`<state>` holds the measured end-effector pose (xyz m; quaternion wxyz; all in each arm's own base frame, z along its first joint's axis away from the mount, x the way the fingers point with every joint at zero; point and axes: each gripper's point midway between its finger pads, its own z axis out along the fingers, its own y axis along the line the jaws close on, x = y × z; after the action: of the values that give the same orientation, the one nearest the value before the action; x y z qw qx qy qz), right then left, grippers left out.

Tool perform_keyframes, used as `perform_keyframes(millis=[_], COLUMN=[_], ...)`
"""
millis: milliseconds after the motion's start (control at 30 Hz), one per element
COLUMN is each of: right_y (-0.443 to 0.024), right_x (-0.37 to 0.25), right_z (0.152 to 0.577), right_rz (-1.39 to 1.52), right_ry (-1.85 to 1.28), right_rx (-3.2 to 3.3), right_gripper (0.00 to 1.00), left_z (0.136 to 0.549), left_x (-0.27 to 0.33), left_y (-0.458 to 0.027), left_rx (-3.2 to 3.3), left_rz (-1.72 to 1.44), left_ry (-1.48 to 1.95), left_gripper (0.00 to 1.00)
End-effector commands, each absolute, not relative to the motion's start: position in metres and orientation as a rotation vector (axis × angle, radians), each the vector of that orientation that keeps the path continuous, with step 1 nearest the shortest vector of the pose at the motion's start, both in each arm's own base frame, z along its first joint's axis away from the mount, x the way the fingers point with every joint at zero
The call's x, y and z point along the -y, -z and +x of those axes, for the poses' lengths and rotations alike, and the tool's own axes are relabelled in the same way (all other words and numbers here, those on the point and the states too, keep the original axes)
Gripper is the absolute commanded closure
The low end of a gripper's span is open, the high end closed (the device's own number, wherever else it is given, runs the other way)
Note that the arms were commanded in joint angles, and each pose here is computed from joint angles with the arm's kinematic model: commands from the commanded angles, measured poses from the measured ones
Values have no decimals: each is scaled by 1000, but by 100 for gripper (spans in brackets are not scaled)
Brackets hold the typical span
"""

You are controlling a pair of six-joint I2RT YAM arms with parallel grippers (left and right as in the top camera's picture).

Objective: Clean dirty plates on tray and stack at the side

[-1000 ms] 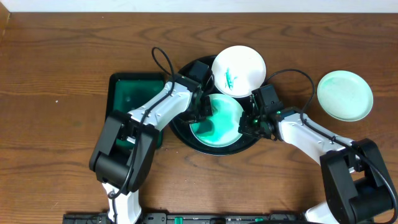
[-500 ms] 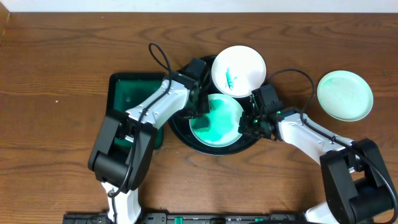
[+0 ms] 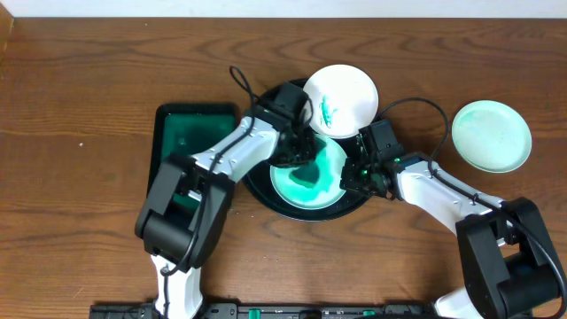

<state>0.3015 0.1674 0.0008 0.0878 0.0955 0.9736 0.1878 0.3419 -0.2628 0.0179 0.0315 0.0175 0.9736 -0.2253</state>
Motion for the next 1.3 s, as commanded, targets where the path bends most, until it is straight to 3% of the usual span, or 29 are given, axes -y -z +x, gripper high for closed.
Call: perform_keyframes(millis=[0, 267, 467, 667, 1033, 1267], right_y=[17, 18, 19, 19, 15, -32], right_x=[-153, -152, -152, -151, -153, -160], right_z=[292, 290, 288, 287, 292, 314], right_rz=[268, 270, 271, 272, 195, -34], right_ry=[-440, -434, -429, -426, -433, -452], right_rx=[-2952, -2960, -2970, -2974, -2950, -2797], right_gripper=[99, 99, 99, 99, 99, 99], left_z=[310, 282, 293, 330, 354, 353], left_x=[288, 316, 306, 240, 168, 108], left_y=[1, -6, -7, -18, -92, -88], left_rx=[-3080, -3113, -3105, -3071, -2897, -2943], left_rz=[159, 249, 201, -17, -132, -352], left_ry=[760, 911, 908, 625, 423, 310], left_gripper=[93, 93, 93, 93, 93, 93])
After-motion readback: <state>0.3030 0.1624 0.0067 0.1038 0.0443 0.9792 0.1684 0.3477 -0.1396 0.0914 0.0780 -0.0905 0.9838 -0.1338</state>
